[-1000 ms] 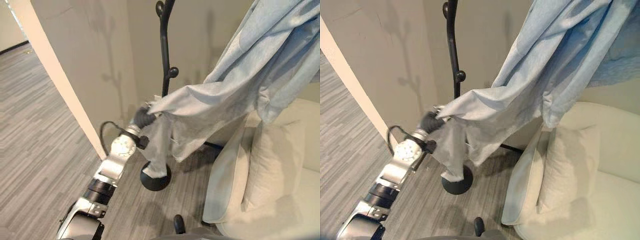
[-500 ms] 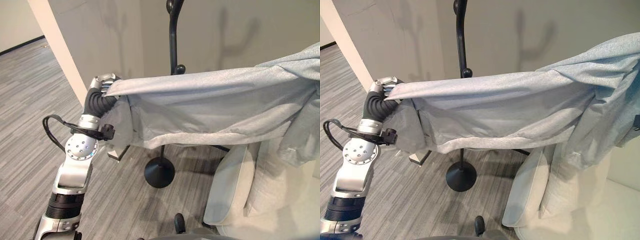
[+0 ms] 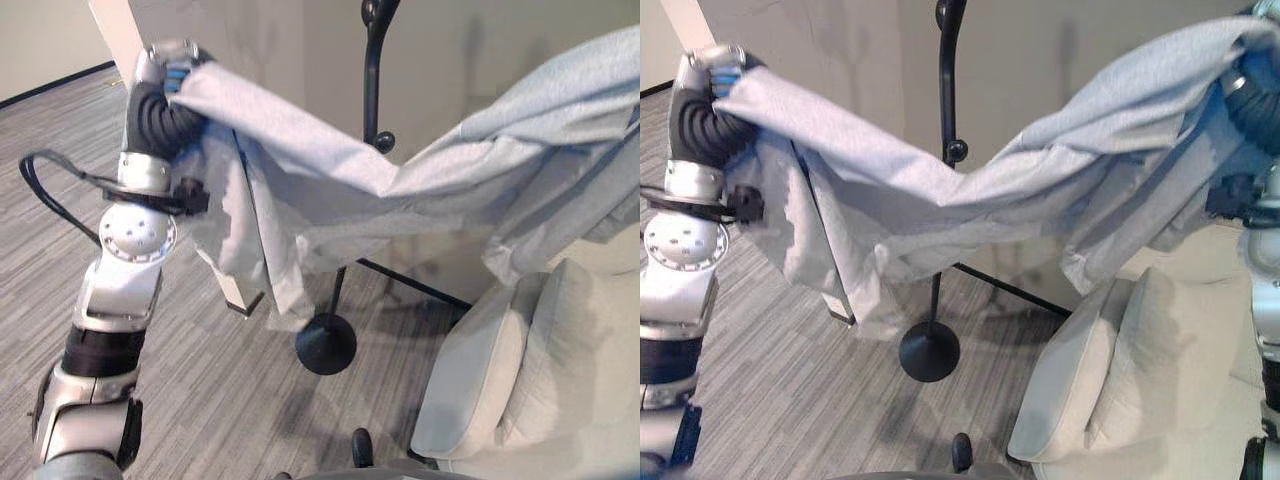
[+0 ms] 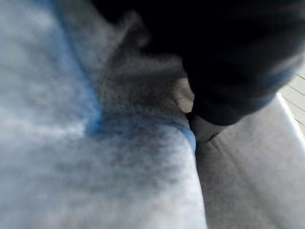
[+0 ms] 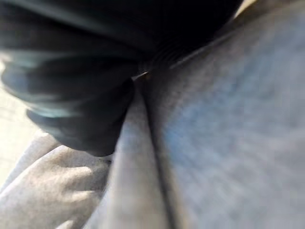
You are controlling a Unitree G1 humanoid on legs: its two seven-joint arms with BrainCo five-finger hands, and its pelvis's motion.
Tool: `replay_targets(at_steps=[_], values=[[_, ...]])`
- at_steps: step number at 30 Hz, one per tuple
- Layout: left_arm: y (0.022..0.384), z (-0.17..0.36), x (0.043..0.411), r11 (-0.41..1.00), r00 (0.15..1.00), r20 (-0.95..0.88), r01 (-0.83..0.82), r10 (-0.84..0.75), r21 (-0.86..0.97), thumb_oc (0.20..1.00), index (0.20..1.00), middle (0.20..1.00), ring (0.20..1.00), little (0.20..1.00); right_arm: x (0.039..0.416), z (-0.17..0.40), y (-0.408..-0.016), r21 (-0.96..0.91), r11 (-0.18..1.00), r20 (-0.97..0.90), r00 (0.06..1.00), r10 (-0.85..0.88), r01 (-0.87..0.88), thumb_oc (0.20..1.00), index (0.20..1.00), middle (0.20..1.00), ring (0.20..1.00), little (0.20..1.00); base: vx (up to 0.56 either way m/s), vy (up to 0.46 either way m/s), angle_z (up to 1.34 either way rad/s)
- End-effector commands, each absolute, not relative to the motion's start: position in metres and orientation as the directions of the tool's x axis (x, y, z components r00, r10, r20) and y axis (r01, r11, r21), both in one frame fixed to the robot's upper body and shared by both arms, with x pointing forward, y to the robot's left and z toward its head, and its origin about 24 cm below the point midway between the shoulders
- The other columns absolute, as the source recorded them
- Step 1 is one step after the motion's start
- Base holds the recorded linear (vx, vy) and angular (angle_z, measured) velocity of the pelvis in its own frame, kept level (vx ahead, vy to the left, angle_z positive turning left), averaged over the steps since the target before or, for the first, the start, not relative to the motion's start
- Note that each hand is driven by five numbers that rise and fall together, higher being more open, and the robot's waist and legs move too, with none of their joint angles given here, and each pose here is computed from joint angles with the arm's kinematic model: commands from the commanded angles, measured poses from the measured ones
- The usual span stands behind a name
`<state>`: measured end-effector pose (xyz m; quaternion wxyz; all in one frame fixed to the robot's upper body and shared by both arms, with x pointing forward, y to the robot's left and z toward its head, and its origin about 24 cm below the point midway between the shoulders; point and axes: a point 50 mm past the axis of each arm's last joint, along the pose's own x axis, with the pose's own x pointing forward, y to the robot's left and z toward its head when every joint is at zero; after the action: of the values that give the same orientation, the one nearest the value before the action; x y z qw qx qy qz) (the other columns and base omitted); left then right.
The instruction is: Hang the clothes on the sofa on the clothes rack.
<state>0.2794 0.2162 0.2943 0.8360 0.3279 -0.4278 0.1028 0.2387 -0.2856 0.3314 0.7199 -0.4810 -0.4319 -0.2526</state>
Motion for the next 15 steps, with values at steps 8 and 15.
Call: replay_targets(at_steps=[8, 15], values=[[0.206, 0.427, 0.272, 0.656, 0.211, 0.973, -0.722, -0.093, 0.219, 0.2, 0.2, 0.2, 0.2, 0.2, 0.244, 0.412, -0.325, -0.373, 0.112, 0.922, 0.381, -0.066, 0.921, 0.2, 0.2, 0.2, 0.2, 0.2, 0.01, -0.001, 0.01], [0.208, 0.479, 0.292, 0.483, 0.259, 0.962, -0.834, -0.082, 0.266, 0.2, 0.2, 0.2, 0.2, 0.2, 0.277, 0.42, -0.329, -0.433, 0.13, 0.88, 0.449, -0.155, 0.892, 0.2, 0.2, 0.2, 0.2, 0.2, 0.0, -0.001, 0.01]])
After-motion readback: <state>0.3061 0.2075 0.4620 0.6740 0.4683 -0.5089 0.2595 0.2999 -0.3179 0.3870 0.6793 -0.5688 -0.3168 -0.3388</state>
